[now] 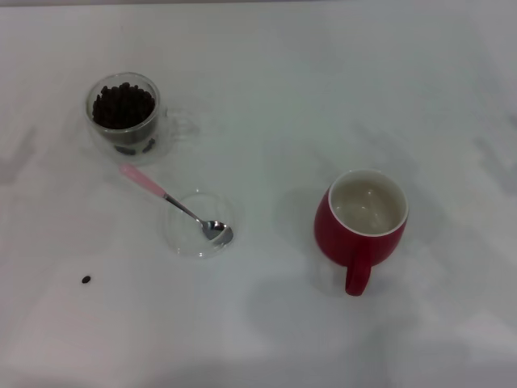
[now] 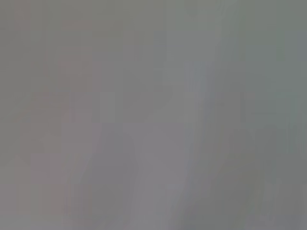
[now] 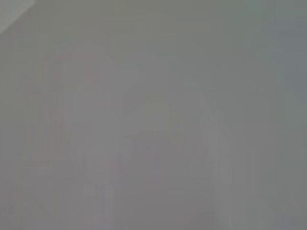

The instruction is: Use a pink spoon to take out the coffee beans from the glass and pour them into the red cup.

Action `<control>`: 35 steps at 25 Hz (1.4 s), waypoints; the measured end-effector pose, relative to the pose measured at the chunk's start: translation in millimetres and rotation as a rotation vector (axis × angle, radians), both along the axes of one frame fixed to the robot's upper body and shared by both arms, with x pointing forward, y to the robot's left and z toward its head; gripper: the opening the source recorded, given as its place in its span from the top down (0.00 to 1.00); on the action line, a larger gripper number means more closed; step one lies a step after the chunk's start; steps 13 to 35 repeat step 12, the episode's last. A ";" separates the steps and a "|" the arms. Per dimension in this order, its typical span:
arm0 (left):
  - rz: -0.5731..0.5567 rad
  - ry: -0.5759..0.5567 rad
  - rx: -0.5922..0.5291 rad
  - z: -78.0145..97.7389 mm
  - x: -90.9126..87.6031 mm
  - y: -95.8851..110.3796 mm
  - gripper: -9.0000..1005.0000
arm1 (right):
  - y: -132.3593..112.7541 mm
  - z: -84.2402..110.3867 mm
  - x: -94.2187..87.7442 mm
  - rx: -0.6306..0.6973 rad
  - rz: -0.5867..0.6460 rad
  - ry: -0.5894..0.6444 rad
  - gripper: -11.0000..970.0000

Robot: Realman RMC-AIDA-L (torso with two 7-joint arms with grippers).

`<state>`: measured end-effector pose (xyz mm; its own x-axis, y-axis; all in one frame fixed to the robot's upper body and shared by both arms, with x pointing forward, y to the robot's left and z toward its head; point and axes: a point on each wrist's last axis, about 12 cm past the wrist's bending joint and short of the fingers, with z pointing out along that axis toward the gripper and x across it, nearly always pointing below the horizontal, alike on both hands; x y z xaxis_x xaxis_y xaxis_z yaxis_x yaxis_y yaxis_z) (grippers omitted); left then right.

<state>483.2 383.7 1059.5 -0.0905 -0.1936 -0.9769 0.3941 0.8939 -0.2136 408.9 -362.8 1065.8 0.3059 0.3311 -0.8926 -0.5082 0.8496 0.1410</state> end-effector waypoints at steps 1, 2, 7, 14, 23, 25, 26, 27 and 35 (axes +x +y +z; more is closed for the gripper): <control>0.017 -0.010 0.003 0.0 0.1 1.4 0.27 | -0.5 -0.3 0.1 0.002 -0.008 0.002 0.18; 0.036 -0.022 0.010 -0.1 0.2 2.9 0.27 | -1.0 -1.0 0.4 0.002 -0.019 0.005 0.18; 0.124 -0.087 0.020 -1.4 1.2 5.7 0.27 | -2.1 -3.9 -0.4 0.009 -0.056 0.015 0.17; 0.192 -0.137 0.051 -2.9 0.7 7.2 0.27 | 1.7 -5.2 -0.7 0.014 -0.051 0.013 0.17; 0.192 -0.137 0.051 -2.9 0.7 7.2 0.27 | 1.7 -5.2 -0.7 0.014 -0.051 0.013 0.17; 0.192 -0.137 0.051 -2.9 0.7 7.2 0.27 | 1.7 -5.2 -0.7 0.014 -0.051 0.013 0.17; 0.192 -0.137 0.051 -2.9 0.7 7.2 0.27 | 1.7 -5.2 -0.7 0.014 -0.051 0.013 0.17; 0.192 -0.137 0.051 -2.9 0.7 7.2 0.27 | 1.7 -5.2 -0.7 0.014 -0.051 0.013 0.17; 0.192 -0.137 0.051 -2.9 0.7 7.2 0.27 | 1.7 -5.2 -0.7 0.014 -0.051 0.013 0.17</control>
